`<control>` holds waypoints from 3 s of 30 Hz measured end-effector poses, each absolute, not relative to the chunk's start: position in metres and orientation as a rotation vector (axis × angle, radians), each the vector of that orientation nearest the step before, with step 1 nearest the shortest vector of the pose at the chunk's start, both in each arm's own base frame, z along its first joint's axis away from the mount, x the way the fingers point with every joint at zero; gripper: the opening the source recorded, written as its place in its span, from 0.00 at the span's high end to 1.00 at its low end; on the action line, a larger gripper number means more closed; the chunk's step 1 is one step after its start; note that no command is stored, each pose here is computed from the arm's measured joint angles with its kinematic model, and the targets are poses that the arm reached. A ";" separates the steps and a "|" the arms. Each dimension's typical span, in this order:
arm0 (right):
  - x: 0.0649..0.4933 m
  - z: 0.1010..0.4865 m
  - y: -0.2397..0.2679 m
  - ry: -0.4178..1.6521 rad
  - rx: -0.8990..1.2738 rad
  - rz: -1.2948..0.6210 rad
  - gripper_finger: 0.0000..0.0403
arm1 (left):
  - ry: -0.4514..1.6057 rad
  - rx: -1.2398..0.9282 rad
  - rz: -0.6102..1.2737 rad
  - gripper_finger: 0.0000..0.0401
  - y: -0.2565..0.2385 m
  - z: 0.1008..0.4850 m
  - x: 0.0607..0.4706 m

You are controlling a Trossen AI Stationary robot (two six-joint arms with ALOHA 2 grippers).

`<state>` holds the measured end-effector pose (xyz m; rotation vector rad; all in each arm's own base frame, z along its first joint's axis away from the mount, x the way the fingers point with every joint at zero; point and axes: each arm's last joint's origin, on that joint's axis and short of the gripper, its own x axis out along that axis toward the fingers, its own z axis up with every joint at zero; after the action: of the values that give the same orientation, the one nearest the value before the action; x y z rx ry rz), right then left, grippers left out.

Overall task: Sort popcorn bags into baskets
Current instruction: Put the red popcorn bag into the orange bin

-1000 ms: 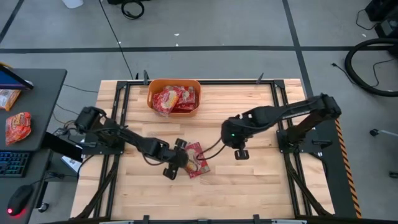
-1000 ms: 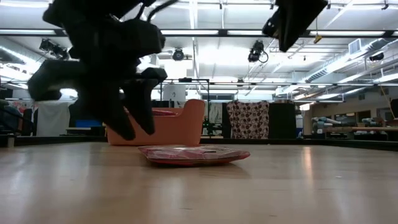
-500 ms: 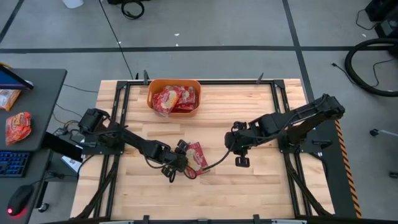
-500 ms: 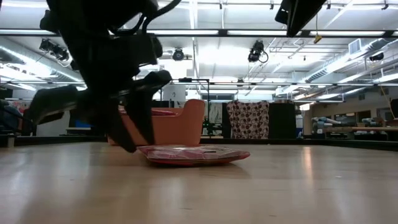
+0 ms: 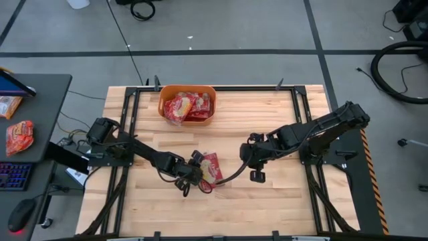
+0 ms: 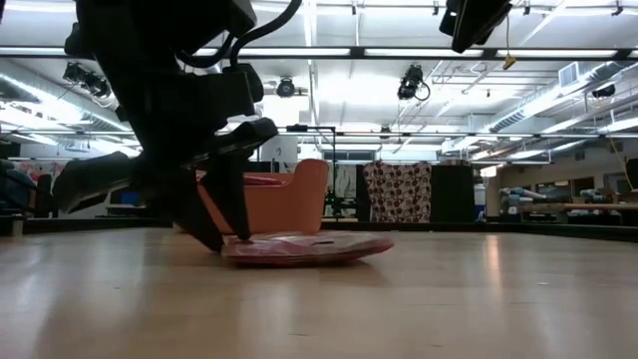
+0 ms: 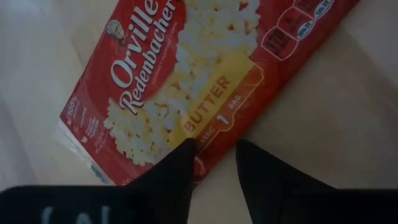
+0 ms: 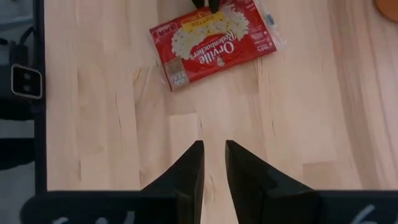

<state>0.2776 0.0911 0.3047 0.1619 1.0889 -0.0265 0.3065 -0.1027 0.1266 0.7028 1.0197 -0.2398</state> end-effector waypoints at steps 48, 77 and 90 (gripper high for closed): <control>0.308 0.321 0.064 0.761 -0.077 -0.178 0.79 | 0.865 -0.110 -0.003 0.97 -0.036 0.271 0.260; 0.342 0.271 0.077 0.927 0.035 0.037 0.78 | 1.453 -0.048 -0.025 0.63 -0.060 0.161 0.244; 0.367 0.228 0.083 0.805 -0.172 0.133 0.76 | 1.297 -0.350 0.050 0.68 -0.055 0.137 0.221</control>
<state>0.3668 0.0835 0.2285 -0.1718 0.8054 0.1325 0.2211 -0.0553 0.1371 -0.3496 1.2968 0.0497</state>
